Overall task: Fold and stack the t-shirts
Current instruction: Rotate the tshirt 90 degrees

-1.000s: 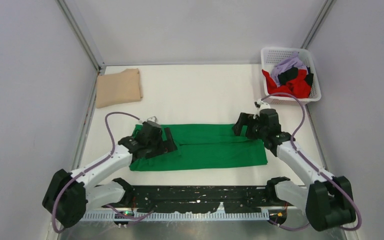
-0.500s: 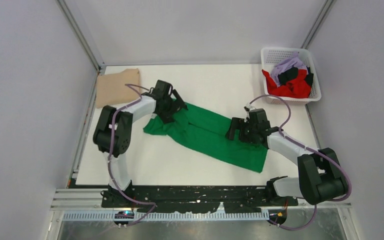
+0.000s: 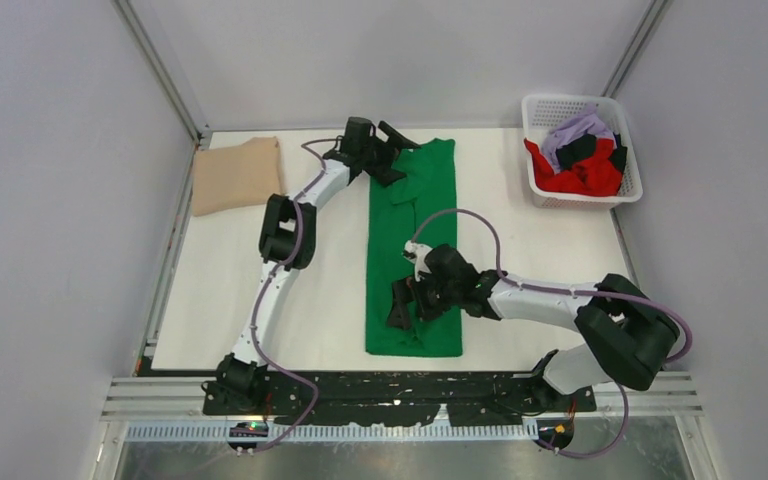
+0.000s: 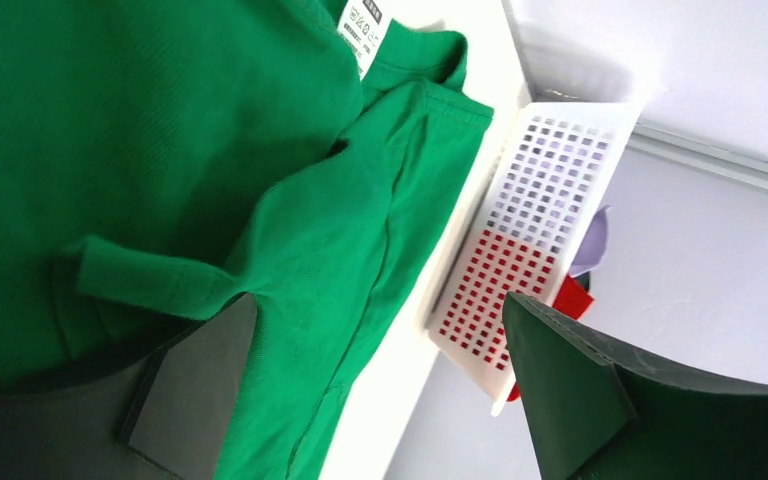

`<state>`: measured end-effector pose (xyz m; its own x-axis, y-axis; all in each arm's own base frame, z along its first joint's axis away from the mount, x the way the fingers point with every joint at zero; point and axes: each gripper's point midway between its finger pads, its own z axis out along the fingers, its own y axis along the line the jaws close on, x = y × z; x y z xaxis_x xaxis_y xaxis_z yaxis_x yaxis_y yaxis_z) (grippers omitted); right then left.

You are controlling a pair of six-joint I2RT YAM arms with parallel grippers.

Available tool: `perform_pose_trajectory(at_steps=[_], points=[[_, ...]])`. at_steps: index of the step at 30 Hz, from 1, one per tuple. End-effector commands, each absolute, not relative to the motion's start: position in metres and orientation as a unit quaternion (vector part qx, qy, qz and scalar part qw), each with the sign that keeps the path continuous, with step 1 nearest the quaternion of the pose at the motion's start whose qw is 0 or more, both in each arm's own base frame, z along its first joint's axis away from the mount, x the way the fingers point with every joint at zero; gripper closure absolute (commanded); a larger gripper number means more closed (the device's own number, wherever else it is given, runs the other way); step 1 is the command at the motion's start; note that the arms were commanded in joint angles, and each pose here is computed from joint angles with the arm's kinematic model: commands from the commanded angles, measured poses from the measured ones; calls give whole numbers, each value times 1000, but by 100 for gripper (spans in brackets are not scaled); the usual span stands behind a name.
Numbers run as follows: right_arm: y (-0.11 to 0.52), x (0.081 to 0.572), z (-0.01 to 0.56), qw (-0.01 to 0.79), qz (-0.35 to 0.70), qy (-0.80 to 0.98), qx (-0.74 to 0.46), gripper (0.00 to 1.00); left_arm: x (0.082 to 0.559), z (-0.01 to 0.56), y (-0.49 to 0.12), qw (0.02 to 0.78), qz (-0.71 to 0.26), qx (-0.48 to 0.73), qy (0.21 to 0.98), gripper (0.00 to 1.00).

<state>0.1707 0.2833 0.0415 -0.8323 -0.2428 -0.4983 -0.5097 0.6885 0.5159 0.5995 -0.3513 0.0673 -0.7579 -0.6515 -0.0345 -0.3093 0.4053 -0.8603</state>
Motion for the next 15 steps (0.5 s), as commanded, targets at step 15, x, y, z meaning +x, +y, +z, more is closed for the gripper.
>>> perform_pose_trajectory(at_steps=[15], points=[[290,141,105,292,349,828,-327,5,640,133,-316,299,-447,-292,791,0]])
